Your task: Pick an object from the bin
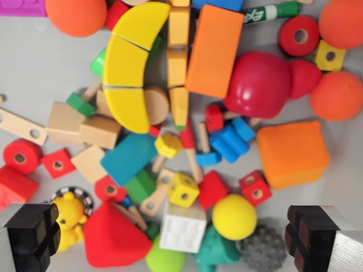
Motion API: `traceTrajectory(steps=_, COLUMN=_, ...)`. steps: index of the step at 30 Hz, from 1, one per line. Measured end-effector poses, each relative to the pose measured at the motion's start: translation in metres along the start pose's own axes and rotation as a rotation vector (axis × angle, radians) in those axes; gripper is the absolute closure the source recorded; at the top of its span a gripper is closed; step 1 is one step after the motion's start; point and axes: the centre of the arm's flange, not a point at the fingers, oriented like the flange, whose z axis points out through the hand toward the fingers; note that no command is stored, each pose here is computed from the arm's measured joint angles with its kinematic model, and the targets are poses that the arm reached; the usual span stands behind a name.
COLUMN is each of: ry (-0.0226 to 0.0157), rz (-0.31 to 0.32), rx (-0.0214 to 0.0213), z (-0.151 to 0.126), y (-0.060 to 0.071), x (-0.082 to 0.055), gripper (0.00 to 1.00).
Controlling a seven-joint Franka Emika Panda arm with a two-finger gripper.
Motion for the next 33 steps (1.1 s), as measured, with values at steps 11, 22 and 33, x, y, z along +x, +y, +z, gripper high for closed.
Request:
traceTrajectory(steps=11, ry=0.0, rz=0.0, rx=0.0, z=0.0, y=0.0, x=0.0, gripper=0.0)
traceTrajectory(steps=22, ry=-0.0025, rz=0.011, rx=-0.0025, z=0.002, y=0.0001, x=-0.001, gripper=0.0)
traceTrajectory(steps=33, ry=-0.0024, rz=0.045, rx=-0.0025, z=0.0079, y=-0.0019, x=-0.0055, gripper=0.0)
